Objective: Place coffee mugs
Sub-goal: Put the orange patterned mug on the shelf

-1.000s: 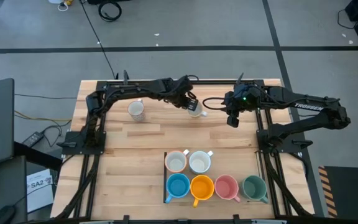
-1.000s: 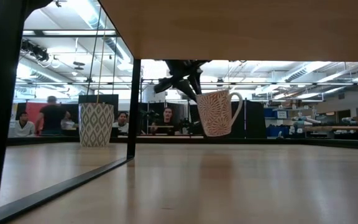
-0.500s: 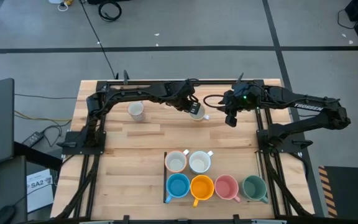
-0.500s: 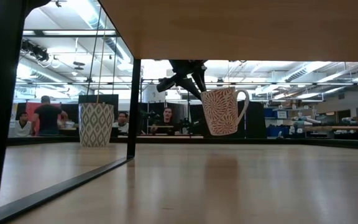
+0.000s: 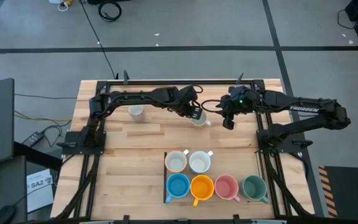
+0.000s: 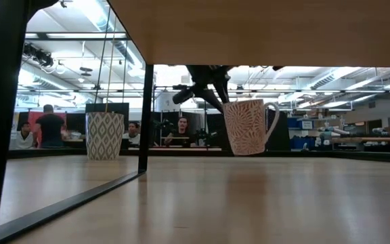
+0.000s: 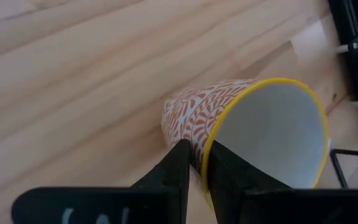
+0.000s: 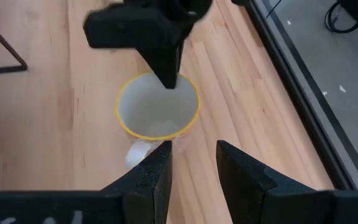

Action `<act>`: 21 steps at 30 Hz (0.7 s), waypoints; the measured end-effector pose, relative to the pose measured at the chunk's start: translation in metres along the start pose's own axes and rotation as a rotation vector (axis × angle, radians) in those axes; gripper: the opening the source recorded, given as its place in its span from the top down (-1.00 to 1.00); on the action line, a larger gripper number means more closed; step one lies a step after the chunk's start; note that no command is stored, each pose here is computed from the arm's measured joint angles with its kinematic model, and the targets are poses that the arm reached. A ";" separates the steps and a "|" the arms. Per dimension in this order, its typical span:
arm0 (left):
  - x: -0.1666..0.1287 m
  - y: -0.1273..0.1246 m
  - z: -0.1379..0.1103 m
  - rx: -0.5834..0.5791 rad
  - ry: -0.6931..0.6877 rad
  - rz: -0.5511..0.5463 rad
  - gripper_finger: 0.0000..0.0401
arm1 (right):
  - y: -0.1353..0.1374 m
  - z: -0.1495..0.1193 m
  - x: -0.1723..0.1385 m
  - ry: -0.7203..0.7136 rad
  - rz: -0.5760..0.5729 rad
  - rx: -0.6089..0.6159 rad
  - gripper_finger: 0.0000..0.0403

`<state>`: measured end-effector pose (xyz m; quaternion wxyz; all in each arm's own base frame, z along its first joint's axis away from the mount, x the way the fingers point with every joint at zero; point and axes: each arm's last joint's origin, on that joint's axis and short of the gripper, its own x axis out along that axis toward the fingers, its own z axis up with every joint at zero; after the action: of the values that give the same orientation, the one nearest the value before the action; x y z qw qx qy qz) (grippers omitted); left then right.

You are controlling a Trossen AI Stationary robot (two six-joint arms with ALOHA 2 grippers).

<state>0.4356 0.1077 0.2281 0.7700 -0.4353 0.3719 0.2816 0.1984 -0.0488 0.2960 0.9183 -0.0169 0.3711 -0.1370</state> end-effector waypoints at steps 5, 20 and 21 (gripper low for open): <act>0.011 0.002 -0.003 -0.027 0.011 0.012 0.74 | 0.001 -0.006 0.007 0.000 0.000 -0.002 0.35; 0.010 0.002 -0.001 -0.038 0.012 0.001 0.42 | 0.002 -0.008 0.009 0.005 0.001 0.023 0.35; 0.010 0.002 0.000 -0.030 0.010 -0.001 0.40 | 0.002 -0.008 0.009 0.005 0.000 0.036 0.35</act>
<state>0.4397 0.1095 0.2185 0.7616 -0.4483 0.3713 0.2847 0.1994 -0.0491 0.2845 0.9175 0.0000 0.3709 -0.1435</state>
